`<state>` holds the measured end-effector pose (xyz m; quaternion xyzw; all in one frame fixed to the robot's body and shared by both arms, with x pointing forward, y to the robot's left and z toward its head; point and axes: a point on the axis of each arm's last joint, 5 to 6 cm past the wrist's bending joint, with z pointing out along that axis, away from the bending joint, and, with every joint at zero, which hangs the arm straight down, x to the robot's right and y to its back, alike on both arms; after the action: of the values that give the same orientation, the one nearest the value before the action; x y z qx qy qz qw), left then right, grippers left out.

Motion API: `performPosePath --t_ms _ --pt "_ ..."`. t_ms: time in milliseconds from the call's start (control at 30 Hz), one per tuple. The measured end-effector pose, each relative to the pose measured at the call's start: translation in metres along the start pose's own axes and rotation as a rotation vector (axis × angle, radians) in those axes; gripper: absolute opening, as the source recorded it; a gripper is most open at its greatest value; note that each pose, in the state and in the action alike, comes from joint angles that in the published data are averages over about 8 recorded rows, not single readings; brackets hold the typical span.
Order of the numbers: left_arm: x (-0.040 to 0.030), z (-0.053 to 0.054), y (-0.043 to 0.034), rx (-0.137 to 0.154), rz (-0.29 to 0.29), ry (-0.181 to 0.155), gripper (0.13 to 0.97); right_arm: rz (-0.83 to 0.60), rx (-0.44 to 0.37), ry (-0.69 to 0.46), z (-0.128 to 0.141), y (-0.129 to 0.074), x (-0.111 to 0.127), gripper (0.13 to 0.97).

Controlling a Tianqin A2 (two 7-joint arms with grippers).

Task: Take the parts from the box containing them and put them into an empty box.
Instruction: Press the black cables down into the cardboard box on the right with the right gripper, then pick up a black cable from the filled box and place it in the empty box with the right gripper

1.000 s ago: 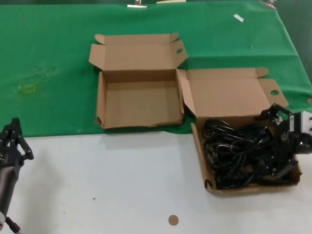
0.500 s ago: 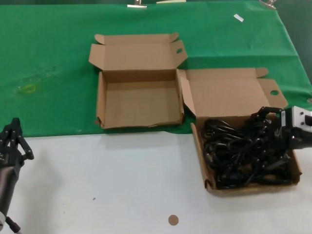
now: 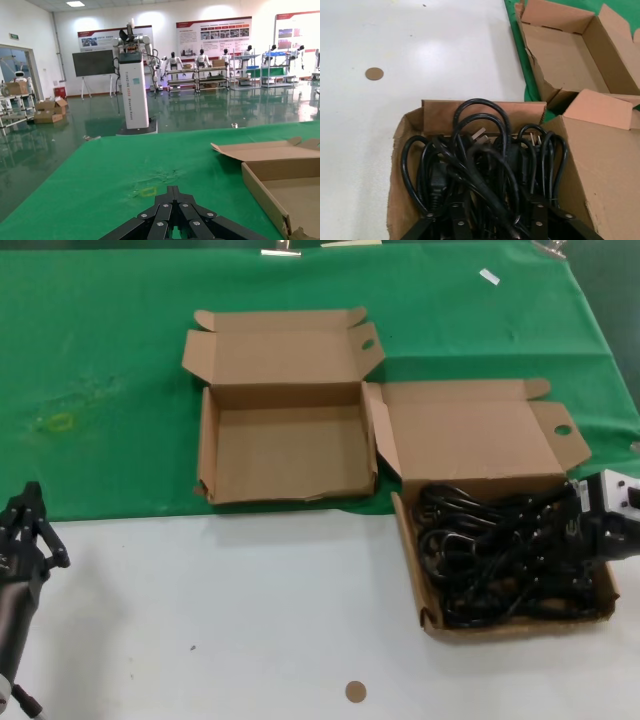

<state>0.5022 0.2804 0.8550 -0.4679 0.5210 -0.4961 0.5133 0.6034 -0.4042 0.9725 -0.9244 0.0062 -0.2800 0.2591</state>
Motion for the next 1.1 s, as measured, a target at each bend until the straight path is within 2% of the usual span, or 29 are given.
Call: performPosePath --t_ms 33,167,433,733,1100 --pt "0.0000 0.000 0.0000 0.000 0.000 0.000 0.144 -0.001 0.000 -0.004 0.000 0.000 0.000 0.434" --pt "0.0000 0.000 0.0000 0.000 0.000 0.000 0.144 -0.005 0.002 -0.012 -0.002 -0.002 0.000 0.434" --pt "0.0000 0.000 0.0000 0.000 0.000 0.000 0.144 -0.016 0.008 -0.012 -0.006 -0.008 -0.001 0.270" --pt "0.0000 0.000 0.0000 0.000 0.000 0.000 0.144 -0.030 0.014 0.003 -0.015 -0.016 0.004 0.182" --pt "0.0000 0.000 0.0000 0.000 0.000 0.000 0.144 -0.060 0.011 0.041 -0.027 -0.032 0.026 0.179"
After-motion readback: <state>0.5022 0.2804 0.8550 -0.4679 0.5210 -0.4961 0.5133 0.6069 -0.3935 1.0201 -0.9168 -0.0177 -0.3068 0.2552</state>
